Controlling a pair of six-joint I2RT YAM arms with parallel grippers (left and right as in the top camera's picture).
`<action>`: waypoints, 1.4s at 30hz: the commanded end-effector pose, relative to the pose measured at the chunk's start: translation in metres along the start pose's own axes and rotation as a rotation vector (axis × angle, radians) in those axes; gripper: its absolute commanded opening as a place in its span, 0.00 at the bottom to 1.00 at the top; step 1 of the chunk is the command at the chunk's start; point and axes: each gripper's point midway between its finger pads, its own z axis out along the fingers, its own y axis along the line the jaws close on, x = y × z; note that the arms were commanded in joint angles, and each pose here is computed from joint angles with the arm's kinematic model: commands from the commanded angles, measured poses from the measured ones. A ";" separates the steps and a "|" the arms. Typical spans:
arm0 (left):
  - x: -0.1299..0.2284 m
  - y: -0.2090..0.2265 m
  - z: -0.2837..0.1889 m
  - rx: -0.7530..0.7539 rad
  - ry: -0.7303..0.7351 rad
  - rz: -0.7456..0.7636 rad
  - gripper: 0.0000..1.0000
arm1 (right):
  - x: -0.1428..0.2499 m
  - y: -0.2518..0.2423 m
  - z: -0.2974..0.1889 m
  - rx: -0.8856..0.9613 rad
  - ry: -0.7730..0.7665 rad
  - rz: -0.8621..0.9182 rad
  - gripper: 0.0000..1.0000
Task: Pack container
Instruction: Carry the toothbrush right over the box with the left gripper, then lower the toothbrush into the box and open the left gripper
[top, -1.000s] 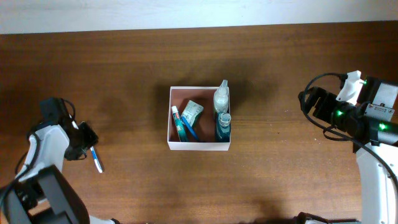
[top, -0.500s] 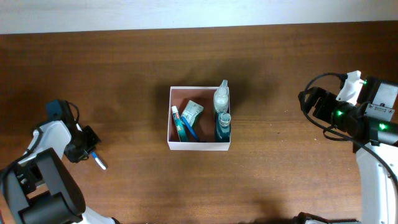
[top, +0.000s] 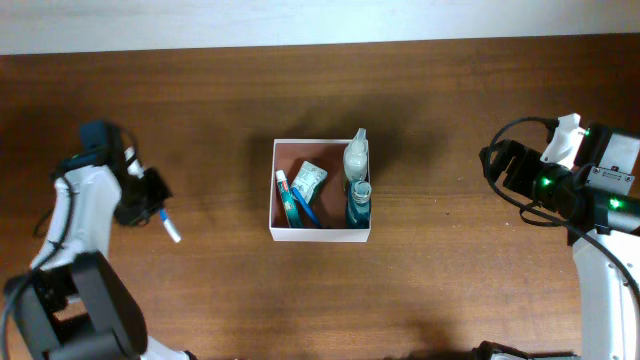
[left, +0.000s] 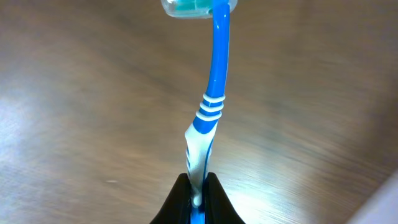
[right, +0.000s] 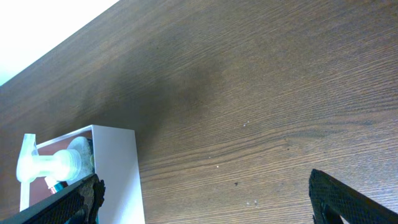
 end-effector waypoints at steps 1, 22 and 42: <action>-0.004 -0.064 -0.047 0.098 -0.129 0.158 0.00 | -0.007 0.000 -0.003 0.006 -0.020 -0.008 0.98; 0.109 -0.253 -0.067 0.273 -0.199 0.609 0.01 | -0.007 0.000 -0.003 0.006 -0.020 -0.008 0.98; 0.119 -0.243 -0.018 0.133 -0.113 0.566 0.01 | -0.007 0.000 -0.003 0.006 -0.020 -0.008 0.98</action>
